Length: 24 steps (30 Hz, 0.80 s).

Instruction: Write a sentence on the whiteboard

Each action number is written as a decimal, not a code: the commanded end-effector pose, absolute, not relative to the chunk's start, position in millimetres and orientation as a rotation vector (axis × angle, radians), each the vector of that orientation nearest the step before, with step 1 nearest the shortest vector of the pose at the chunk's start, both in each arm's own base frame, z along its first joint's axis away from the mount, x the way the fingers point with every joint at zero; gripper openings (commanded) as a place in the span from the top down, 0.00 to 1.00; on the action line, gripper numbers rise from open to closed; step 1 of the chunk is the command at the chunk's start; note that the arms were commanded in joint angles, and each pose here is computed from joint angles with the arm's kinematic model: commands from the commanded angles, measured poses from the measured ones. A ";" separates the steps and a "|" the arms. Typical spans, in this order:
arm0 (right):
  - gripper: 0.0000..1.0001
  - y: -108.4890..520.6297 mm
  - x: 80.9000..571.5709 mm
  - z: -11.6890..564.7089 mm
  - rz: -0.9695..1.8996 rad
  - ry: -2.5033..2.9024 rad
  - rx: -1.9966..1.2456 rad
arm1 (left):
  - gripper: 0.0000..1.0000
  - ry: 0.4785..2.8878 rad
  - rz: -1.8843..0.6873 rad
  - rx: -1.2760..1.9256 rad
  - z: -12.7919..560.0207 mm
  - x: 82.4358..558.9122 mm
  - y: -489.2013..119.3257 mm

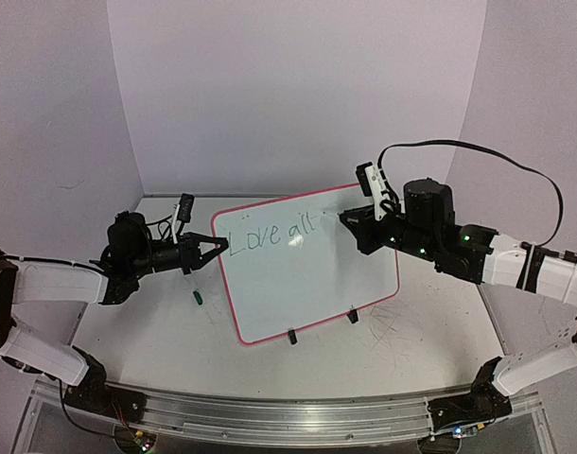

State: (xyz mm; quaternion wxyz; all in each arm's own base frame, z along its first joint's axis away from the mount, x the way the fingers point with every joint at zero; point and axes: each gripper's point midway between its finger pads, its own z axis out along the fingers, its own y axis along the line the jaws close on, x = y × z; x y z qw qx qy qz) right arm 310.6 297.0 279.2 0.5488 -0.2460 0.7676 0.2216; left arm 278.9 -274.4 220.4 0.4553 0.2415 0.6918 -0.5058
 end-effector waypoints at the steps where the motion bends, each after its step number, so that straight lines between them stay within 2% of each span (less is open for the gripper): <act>1: 1.00 303.7 306.4 300.2 0.550 1.737 -0.656 | 1.00 1.751 -1.160 0.618 202.6 280.8 -269.9; 24: 1.00 298.4 313.4 277.3 0.468 1.778 -0.664 | 1.00 1.775 -1.149 0.608 198.3 281.7 -268.6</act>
